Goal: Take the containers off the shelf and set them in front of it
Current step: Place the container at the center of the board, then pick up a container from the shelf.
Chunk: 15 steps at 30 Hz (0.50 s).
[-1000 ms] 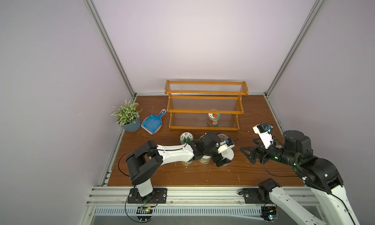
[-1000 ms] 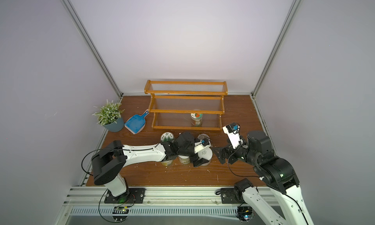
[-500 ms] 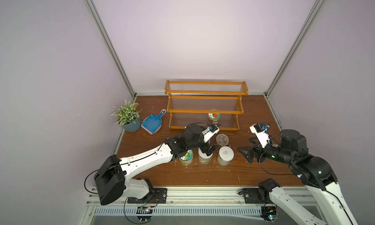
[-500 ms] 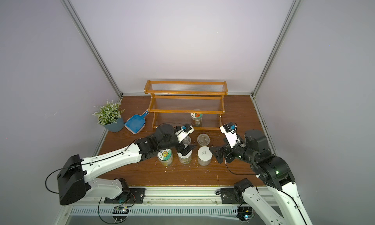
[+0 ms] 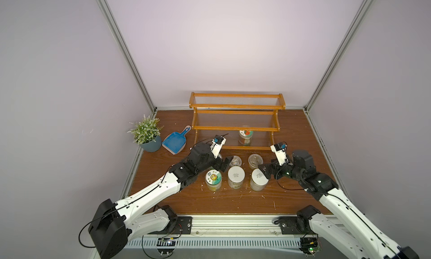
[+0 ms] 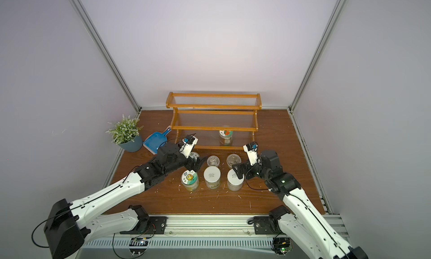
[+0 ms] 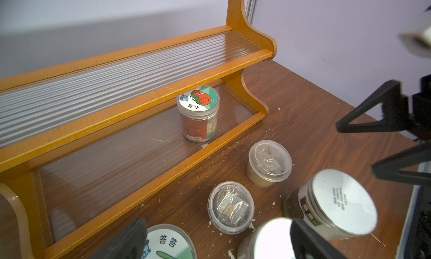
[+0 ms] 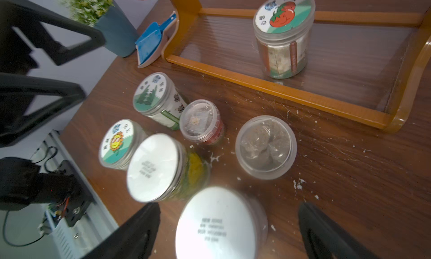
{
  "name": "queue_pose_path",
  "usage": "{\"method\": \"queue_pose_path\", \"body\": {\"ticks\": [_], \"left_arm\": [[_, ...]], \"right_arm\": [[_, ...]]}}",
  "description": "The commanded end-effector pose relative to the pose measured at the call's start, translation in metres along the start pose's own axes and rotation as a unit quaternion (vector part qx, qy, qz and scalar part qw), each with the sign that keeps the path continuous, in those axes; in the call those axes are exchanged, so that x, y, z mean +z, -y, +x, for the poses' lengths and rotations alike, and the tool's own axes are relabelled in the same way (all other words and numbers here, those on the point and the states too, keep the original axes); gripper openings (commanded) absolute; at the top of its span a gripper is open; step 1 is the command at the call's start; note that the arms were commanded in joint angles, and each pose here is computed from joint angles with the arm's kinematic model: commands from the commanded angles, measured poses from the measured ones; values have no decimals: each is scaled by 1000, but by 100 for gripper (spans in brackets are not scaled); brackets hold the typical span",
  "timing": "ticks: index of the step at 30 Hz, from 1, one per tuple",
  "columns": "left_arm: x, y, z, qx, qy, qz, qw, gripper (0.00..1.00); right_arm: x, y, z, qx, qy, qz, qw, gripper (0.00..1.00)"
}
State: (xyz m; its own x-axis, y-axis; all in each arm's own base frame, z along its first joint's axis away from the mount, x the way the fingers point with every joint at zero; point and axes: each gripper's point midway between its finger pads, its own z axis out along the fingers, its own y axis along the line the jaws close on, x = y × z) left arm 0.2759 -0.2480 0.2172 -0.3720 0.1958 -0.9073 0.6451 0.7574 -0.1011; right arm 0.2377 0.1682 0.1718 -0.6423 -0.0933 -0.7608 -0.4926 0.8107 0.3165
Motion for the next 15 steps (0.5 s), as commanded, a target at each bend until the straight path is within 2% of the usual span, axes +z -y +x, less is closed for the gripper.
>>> {"method": "queue_pose_path", "body": {"ticks": [1, 8, 15], "left_arm": [[-3, -13, 7, -29, -8, -14, 999, 99], [-5, -19, 8, -40, -7, -17, 999, 99], [-4, -19, 10, -41, -9, -13, 999, 99]], "right_arm": [[12, -3, -62, -29, 113, 26, 993, 99], [71, 18, -84, -48, 125, 90, 987, 99], [114, 33, -93, -46, 116, 118, 985, 99]]}}
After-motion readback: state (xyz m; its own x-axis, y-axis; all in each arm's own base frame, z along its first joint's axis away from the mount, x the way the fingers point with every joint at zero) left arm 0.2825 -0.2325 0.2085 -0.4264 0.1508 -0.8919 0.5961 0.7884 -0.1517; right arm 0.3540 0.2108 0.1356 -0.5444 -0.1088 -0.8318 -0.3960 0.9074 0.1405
